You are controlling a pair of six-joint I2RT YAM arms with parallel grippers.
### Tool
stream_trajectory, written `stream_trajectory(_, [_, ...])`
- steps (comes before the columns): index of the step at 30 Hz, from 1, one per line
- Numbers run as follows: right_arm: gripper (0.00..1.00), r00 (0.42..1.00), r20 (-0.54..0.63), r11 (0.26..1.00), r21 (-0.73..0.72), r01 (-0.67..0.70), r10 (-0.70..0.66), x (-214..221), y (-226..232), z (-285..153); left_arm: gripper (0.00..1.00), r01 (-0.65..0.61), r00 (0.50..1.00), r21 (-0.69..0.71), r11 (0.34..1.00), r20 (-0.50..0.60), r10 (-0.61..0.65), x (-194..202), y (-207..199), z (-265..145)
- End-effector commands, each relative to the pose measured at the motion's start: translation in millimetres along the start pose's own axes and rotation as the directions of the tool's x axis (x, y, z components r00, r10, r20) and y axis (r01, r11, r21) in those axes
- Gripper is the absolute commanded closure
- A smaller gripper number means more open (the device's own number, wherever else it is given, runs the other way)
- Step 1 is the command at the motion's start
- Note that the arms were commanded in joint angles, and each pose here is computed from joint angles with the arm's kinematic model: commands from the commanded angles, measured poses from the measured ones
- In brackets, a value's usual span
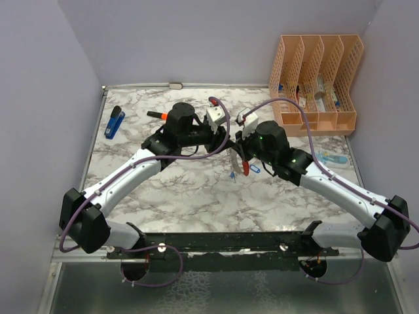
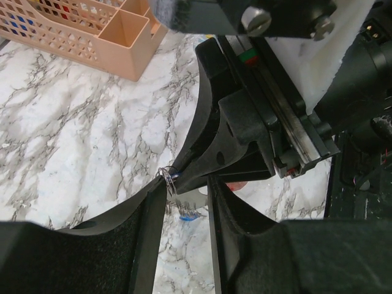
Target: Put the keys on the keyring
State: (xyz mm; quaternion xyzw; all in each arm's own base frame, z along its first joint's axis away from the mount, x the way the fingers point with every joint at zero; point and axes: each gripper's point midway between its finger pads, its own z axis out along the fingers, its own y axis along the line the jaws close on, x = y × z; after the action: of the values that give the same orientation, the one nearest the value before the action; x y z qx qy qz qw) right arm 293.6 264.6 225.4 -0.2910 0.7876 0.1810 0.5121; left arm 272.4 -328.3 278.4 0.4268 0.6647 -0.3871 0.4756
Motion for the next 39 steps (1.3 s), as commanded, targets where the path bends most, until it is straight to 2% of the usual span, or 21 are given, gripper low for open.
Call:
stream_trajectory(1, [0.99, 0.997, 0.071, 0.999, 0.007, -0.032, 0.031, -27.8, 1.3, -8.4, 0.65, -0.012, 1.000, -0.019, 1.000, 0.003, 0.012, -2.0, 3.1, 1.8])
stream_trajectory(14, [0.99, 0.994, 0.093, 0.998, -0.028, -0.064, 0.066, -34.6, 7.4, -19.6, 0.67, -0.079, 0.997, -0.063, 0.995, -0.010, 0.079, 2.9, 13.4, 1.0])
stream_trajectory(29, [0.99, 0.993, 0.093, 0.997, -0.041, -0.067, 0.070, -34.5, 12.9, -22.5, 0.67, -0.021, 1.000, -0.026, 0.999, 0.012, 0.021, -4.9, 5.8, 4.0])
stream_trajectory(39, [0.99, 0.992, 0.110, 0.997, -0.047, -0.061, 0.066, -40.6, 16.8, -29.2, 0.70, -0.026, 1.000, -0.062, 0.998, -0.005, 0.025, 0.6, 14.7, 6.9])
